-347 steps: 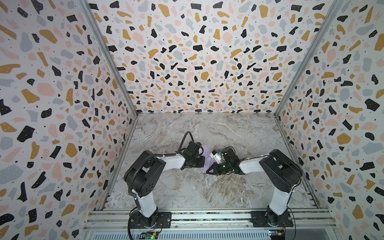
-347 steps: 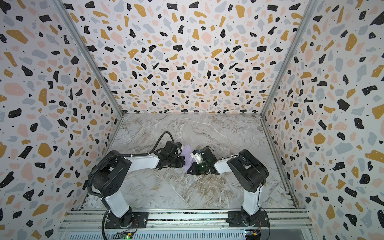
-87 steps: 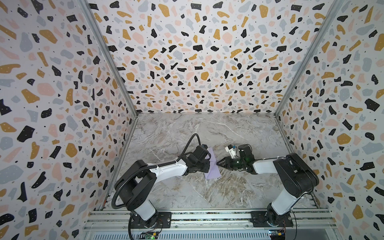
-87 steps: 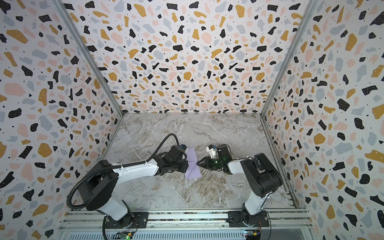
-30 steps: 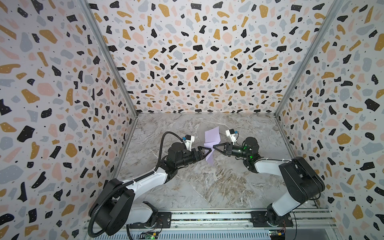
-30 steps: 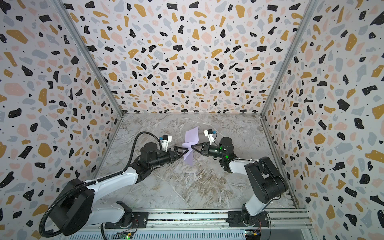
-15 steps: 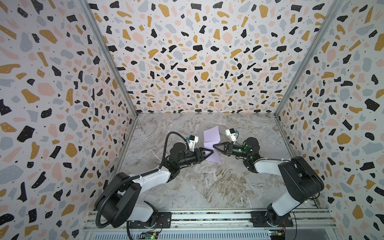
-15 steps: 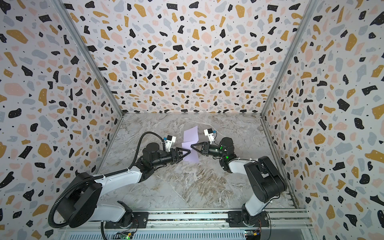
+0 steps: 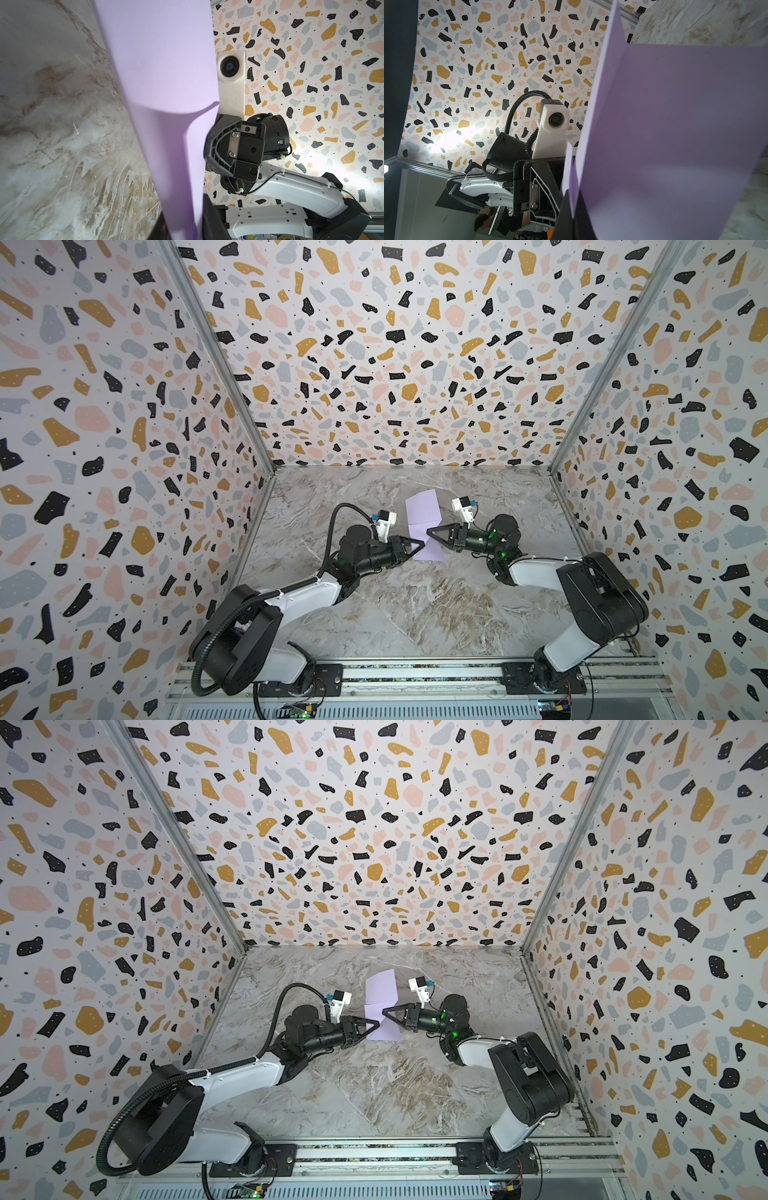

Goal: Fold a paper plane with a square sheet of paper (pick it up from the middle)

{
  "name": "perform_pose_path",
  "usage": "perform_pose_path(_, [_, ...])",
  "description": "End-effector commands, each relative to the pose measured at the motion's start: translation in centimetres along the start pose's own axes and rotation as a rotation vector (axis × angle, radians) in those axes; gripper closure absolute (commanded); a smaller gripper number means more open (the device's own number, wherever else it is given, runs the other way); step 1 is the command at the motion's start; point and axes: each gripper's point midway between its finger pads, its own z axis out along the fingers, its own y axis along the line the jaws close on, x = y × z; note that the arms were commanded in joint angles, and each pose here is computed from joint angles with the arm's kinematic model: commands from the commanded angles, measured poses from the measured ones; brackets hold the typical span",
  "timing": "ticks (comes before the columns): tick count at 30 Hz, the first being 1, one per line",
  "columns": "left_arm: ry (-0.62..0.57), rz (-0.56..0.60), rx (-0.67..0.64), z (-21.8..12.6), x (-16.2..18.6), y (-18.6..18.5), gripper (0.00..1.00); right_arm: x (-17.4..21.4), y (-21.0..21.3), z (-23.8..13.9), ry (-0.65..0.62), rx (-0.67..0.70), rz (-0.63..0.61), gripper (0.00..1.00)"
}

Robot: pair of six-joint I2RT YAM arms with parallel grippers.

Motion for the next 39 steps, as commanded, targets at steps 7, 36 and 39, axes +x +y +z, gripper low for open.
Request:
perform_pose_path(7, [-0.029, 0.05, -0.001, 0.0, -1.0, -0.5, 0.99, 0.0, -1.3, -1.3, 0.001, 0.061, -0.033, 0.84])
perform_pose_path(36, [0.236, 0.764, -1.604, -7.5, -4.0, 15.7, 0.96, -5.8, -5.6, -14.2, -0.386, 0.839, -0.382, 0.01])
perform_pose_path(39, [0.315, 0.735, -1.472, -4.3, -1.6, 16.7, 0.8, -5.6, -5.8, -14.3, -0.402, 0.826, -0.372, 0.01])
